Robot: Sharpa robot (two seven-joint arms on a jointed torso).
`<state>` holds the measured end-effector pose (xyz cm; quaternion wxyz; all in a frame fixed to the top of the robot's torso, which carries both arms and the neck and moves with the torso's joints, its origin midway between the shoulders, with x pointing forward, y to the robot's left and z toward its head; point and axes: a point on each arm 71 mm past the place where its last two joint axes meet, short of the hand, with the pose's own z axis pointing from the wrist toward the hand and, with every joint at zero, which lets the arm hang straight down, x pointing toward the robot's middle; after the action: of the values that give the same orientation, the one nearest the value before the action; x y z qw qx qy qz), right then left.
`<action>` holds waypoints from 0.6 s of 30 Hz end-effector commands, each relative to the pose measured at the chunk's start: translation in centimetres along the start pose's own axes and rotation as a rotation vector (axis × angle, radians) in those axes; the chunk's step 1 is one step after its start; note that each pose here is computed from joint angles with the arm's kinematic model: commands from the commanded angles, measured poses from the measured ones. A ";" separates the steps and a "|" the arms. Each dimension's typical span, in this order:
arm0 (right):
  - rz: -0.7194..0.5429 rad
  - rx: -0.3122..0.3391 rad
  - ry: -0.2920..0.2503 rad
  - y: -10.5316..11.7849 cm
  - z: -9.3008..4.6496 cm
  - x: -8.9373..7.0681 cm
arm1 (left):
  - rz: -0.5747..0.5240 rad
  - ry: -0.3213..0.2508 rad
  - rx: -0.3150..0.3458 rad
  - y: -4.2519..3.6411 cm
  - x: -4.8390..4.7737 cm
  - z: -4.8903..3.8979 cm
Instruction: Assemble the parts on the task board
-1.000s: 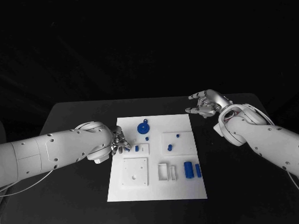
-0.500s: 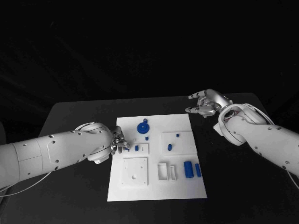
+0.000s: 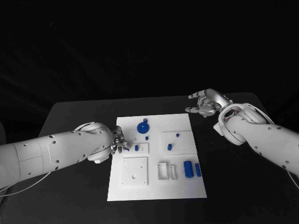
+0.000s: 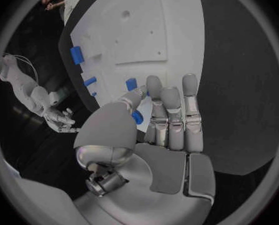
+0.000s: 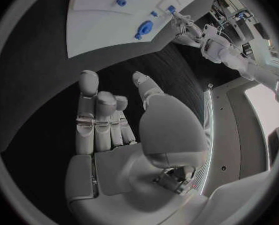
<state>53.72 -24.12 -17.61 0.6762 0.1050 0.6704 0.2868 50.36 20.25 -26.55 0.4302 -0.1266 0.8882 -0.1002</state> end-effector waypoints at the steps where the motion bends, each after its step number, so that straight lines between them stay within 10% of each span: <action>1: -0.006 -0.006 0.010 0.0 0.0 0.1 | 0.011 0.015 0.010 -0.14 0.23 -0.01; 18: -0.006 -0.006 0.011 0.0 0.0 0.1 | 0.015 0.032 0.012 -0.17 0.42 -0.04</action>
<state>53.72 -24.14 -17.63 0.6759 0.1050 0.6708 0.2866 50.26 20.19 -26.63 0.4254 -0.1234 0.8909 -0.1009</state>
